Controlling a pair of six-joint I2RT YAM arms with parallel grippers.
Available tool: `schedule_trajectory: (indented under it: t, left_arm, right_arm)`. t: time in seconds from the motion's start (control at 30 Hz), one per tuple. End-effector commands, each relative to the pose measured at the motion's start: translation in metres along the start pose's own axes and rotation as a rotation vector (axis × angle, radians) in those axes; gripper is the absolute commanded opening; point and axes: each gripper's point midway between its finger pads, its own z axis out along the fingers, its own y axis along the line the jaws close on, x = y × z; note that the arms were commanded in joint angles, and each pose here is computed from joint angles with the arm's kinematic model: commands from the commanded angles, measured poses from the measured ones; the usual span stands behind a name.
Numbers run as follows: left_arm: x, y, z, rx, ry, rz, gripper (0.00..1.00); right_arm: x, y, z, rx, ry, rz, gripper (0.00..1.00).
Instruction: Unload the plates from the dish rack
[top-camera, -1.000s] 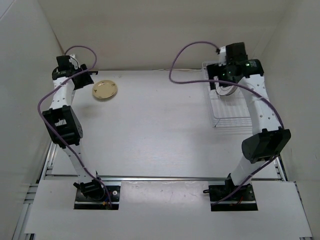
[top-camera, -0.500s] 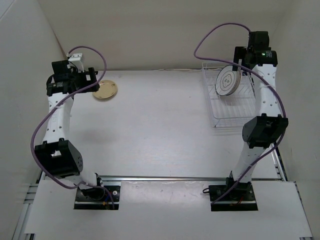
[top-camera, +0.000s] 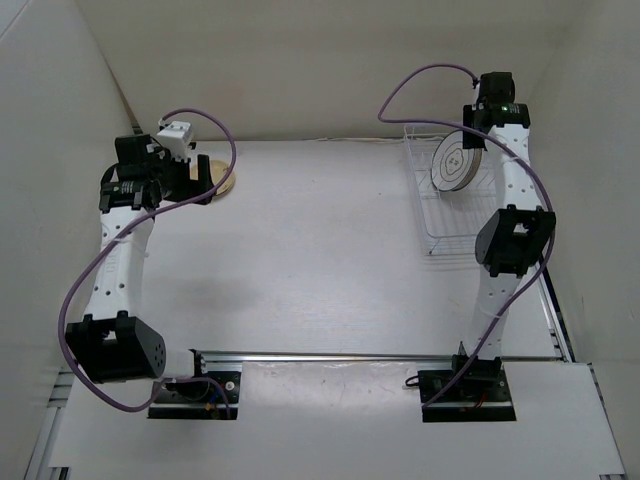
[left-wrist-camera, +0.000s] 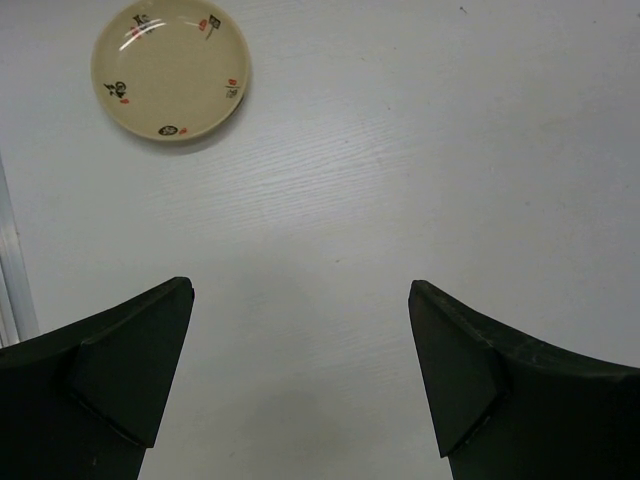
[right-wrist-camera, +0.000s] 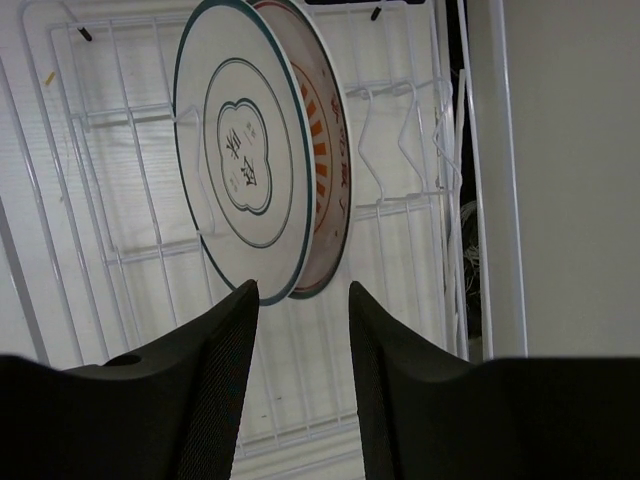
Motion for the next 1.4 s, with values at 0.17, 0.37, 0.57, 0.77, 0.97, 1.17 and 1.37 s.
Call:
schedule_trajectory:
  t: [0.17, 0.37, 0.57, 0.77, 0.97, 1.17, 1.37]
  left_arm:
    - [0.003, -0.023, -0.014, 0.098, -0.019, -0.004, 1.00]
    - [0.005, -0.024, -0.011, 0.109, -0.011, -0.008, 1.00]
    - [0.005, -0.023, -0.006, 0.111, -0.003, -0.012, 1.00]
    - [0.006, -0.021, -0.002, 0.112, 0.007, -0.016, 1.00]
    - [0.009, -0.019, 0.007, 0.116, 0.026, -0.024, 1.00]
    - [0.007, -0.018, 0.009, 0.116, 0.028, -0.033, 1.00]
    - [0.015, -0.018, 0.015, 0.121, 0.054, -0.053, 1.00]
  right_arm:
    - [-0.025, 0.001, 0.014, -0.009, -0.079, 0.003, 0.46]
    - [-0.022, 0.002, 0.030, 0.000, -0.067, 0.001, 0.44]
    - [-0.017, -0.005, 0.046, 0.012, -0.055, 0.012, 0.44]
    - [-0.013, -0.003, 0.060, 0.011, -0.044, 0.001, 0.43]
    - [-0.010, -0.006, 0.072, 0.017, -0.039, 0.007, 0.35]
    - [-0.007, 0.002, 0.079, -0.019, -0.035, 0.004, 0.26]
    - [-0.008, 0.019, 0.078, -0.116, -0.038, 0.002, 0.00]
